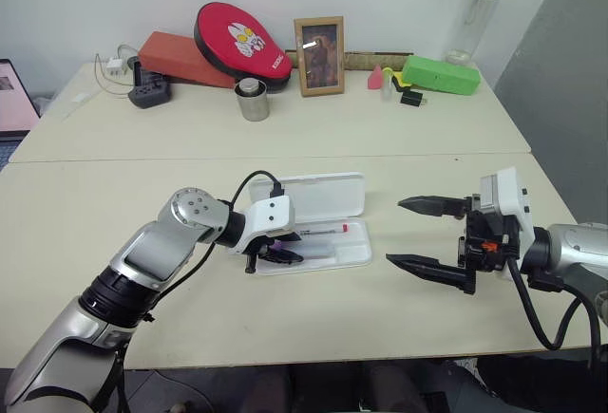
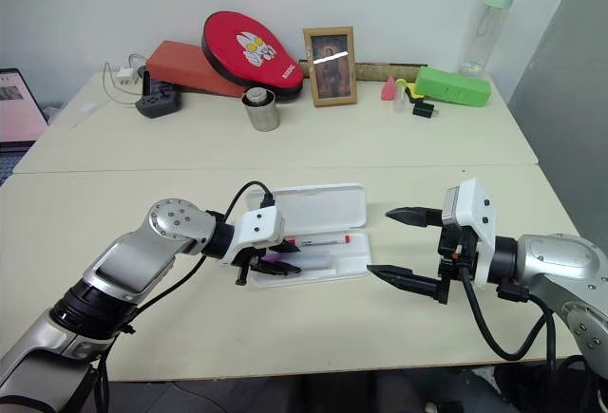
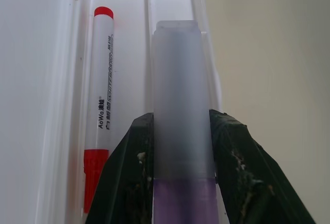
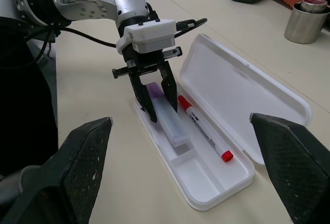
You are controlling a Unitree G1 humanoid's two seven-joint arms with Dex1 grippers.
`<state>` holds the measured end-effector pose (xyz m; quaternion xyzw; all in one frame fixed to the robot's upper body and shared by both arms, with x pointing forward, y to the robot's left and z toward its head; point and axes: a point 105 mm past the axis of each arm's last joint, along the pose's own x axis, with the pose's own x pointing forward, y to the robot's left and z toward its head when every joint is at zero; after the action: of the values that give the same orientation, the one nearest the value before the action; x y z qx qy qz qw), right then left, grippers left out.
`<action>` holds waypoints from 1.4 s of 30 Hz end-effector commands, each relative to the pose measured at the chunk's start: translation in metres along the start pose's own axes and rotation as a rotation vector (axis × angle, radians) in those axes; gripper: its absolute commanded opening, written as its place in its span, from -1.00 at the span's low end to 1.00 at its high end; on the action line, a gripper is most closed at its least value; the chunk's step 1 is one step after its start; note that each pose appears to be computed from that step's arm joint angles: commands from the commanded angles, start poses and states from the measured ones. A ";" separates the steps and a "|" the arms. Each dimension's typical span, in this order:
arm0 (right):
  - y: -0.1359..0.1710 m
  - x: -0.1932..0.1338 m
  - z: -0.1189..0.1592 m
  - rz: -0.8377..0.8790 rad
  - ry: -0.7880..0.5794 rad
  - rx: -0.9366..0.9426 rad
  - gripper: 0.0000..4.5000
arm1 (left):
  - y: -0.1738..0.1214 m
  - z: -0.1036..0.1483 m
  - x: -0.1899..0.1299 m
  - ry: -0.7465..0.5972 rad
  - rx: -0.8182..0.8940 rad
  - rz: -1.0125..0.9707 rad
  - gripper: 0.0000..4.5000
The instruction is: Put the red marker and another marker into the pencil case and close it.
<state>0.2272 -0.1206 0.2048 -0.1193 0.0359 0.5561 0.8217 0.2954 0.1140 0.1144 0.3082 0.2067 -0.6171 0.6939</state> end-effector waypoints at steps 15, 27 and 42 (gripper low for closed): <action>0.006 0.000 0.009 0.005 -0.026 -0.028 1.00 | -0.004 0.005 0.003 0.022 0.011 -0.021 -0.13; 0.006 0.001 0.009 0.007 -0.031 -0.027 1.00 | 0.000 0.011 -0.004 0.010 -0.002 0.001 0.78; -0.050 -0.020 -0.022 -0.293 0.083 0.030 1.00 | -0.001 0.087 -0.029 -0.413 -0.043 0.046 0.99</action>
<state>0.2526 -0.1424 0.1972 -0.1119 0.0512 0.4767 0.8704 0.2863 0.0851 0.1693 0.1889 0.1218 -0.6360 0.7382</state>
